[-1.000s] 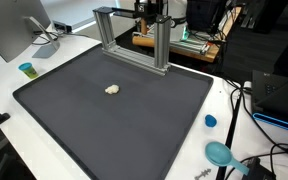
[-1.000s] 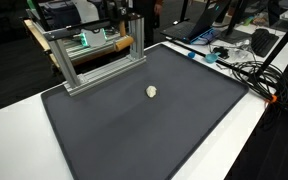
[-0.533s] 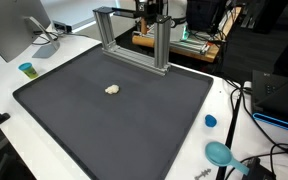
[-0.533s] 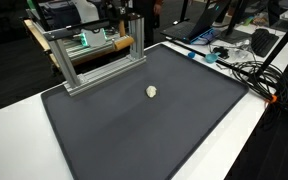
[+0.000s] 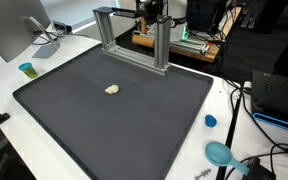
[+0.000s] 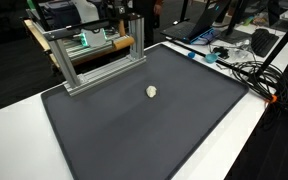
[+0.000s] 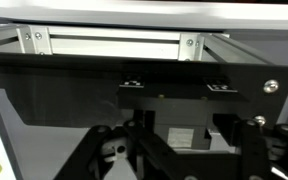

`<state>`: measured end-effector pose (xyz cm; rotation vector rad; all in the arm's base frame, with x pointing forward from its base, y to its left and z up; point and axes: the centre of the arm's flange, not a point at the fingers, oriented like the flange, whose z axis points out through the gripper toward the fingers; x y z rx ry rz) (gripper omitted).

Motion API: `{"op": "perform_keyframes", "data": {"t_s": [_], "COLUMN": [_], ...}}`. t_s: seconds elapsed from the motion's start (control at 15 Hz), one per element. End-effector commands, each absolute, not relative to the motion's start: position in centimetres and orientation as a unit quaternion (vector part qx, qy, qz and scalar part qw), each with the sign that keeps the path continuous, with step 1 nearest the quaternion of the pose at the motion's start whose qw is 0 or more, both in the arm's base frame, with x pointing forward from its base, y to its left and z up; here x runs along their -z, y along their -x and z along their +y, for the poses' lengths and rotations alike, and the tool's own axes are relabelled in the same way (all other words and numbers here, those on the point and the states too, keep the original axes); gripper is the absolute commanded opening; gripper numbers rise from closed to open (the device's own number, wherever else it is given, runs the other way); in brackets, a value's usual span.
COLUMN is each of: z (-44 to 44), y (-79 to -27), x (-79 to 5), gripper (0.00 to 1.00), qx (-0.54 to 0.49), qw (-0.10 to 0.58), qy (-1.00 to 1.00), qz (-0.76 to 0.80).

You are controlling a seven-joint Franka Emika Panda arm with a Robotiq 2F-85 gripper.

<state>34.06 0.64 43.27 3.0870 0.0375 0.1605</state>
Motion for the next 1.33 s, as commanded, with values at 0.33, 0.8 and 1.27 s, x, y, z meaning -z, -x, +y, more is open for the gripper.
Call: {"op": "perform_keyframes", "data": {"t_s": [0.33, 0.8, 1.27], "z": [2.4, 1.9, 1.1], "y": [-33.5, -33.7, -34.3], "x": [-42.1, -42.3, -42.7], "gripper": [0.64, 0.65, 0.85], "qx": [-0.020, -0.004, 0.033], "qw": [0.029, -0.001, -0.027], "qy": [-0.999, -1.000, -0.999], "qz": [0.017, 0.020, 0.006]}}
